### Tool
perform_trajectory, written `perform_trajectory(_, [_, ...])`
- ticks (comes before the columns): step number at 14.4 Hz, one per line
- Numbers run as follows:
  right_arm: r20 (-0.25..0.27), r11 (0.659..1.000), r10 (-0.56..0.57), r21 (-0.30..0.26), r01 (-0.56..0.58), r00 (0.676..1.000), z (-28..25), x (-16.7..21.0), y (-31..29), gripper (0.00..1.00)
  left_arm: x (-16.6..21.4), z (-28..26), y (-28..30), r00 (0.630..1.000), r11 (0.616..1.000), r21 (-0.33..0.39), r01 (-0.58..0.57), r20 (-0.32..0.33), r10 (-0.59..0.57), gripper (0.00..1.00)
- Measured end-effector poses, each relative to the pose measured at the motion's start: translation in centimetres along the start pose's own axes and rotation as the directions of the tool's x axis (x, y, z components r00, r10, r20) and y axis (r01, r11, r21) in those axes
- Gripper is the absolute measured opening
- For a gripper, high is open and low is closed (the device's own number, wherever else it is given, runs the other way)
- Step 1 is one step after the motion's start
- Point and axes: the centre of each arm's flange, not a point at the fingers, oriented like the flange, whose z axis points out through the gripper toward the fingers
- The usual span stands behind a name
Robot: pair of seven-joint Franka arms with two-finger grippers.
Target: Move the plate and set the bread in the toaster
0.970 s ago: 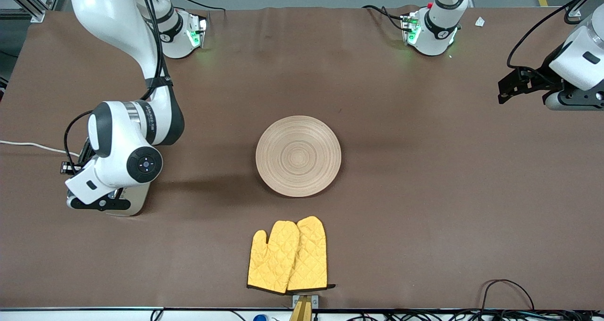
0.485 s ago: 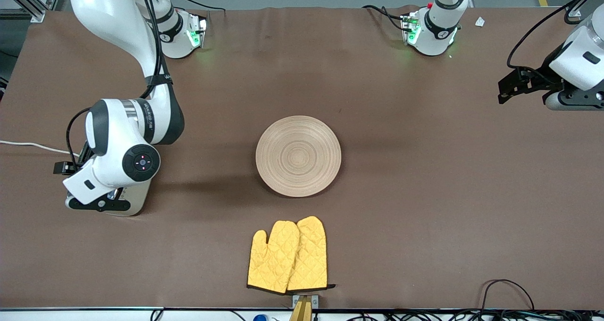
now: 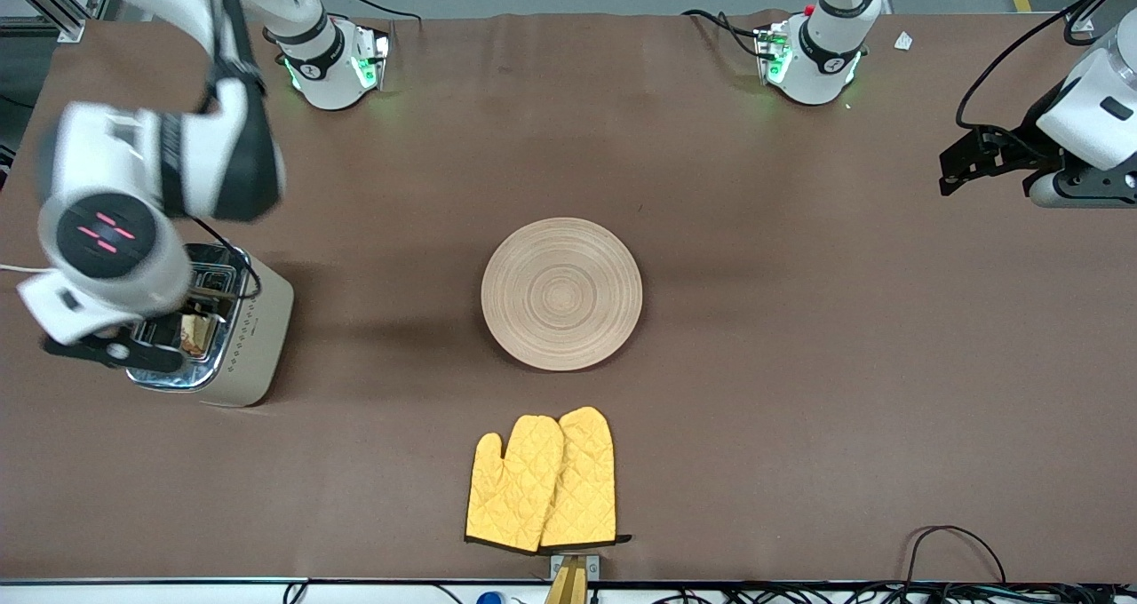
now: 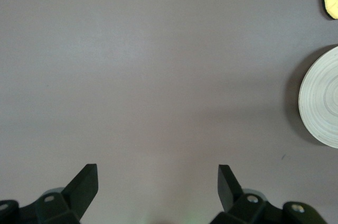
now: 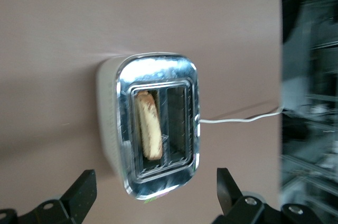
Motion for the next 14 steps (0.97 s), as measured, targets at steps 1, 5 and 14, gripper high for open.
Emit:
perform_trajectory(1, [-0.003,0.995,0.011,0.095,-0.011,1.000,-1.9,-0.8,2.4,1.00,0.0,0.0,-0.1,1.000,1.000,0.000,0.003,0.000,-0.003,1.00])
perform_trajectory(5, [0.030,0.925,-0.004,0.380,-0.008,1.000,-4.1,-2.9,10.5,1.00,0.0,0.0,-0.1,1.000,1.000,0.000,0.011,-0.001,-0.011,1.00])
perform_trajectory(14, [0.065,0.918,-0.051,0.397,0.021,0.997,-5.5,-5.5,12.7,1.00,0.1,-1.1,-0.3,1.000,1.000,-0.002,0.013,-0.027,-0.013,1.00])
